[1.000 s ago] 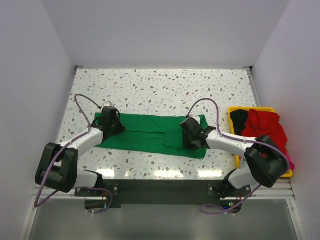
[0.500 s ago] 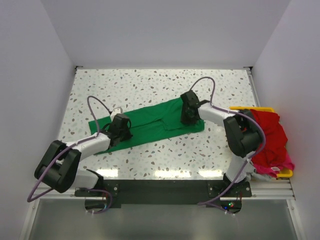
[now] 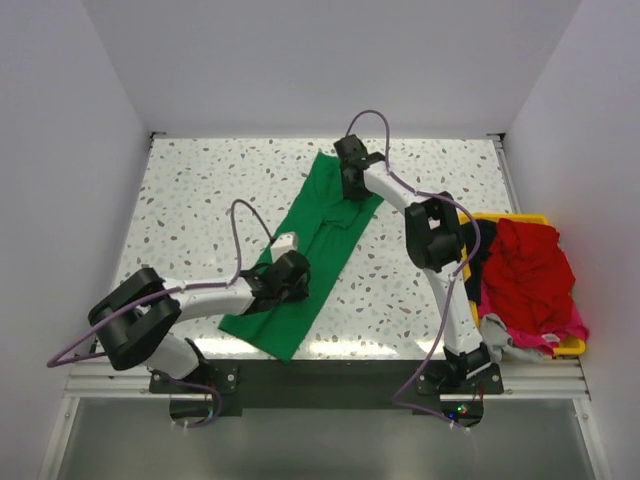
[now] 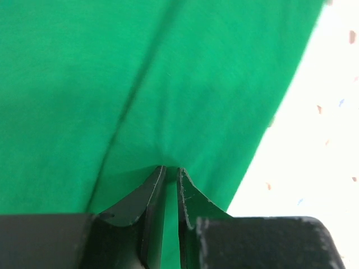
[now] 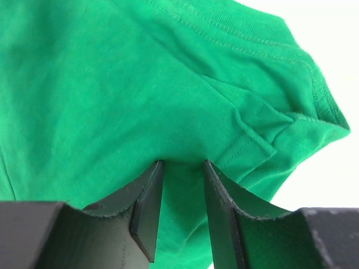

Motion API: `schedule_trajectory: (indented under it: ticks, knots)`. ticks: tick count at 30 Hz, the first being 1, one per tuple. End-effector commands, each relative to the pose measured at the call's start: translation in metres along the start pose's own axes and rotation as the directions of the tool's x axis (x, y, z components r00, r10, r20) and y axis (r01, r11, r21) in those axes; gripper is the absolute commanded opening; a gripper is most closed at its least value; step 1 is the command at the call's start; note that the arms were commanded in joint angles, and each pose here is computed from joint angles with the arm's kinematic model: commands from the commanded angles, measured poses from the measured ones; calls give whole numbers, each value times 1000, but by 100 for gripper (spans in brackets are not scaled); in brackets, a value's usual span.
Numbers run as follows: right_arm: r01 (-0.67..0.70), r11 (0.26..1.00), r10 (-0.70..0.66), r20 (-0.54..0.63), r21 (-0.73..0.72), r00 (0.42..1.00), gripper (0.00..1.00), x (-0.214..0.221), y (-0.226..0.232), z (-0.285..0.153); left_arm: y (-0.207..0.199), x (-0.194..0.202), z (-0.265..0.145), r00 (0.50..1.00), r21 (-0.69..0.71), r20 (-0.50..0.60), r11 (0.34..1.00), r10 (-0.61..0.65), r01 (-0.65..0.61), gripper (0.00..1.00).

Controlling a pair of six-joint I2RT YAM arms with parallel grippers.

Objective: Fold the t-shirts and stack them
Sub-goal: Fold the tshirt

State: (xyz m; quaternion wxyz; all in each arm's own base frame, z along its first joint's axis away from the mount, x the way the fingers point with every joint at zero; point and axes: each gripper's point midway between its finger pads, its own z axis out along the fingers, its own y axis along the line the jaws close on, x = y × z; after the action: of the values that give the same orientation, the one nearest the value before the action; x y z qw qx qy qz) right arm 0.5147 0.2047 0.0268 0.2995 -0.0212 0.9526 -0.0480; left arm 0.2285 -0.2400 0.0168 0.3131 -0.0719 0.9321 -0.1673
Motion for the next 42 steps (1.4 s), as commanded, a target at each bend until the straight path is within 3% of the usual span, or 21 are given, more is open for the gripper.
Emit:
schedule_trajectory:
  ticks: [1,6,10,15,21,26,34,42]
  knots:
    - [119,993,-119,-60,8,991,40,7,-1,26,-38,8,5,999,29,-41,1000,-8,10,19]
    - [101,989,-99,20,-112,995,51,-36,26,12,-81,-20,2,1000,92,-10,995,25,-24,23]
    - [65,984,-50,97,-164,994,63,-68,30,-24,-81,-44,-14,996,75,65,995,64,-69,29]
    - [-17,980,45,134,-200,990,61,-82,23,-73,-64,-53,-27,991,35,90,994,98,-101,30]
    - [-62,964,77,48,-258,996,48,-37,30,-92,-33,-33,-30,987,-9,50,988,154,-153,22]
    - [-62,959,67,11,-277,998,47,-3,37,-85,-22,-6,-26,981,27,-13,981,194,-194,17]
    - [-44,972,25,-87,-231,996,45,37,40,-37,-27,30,-24,966,72,-78,968,245,-240,15]
    - [-12,982,-1,-73,-186,997,44,22,46,2,-49,46,-5,964,109,-123,969,234,-221,17]
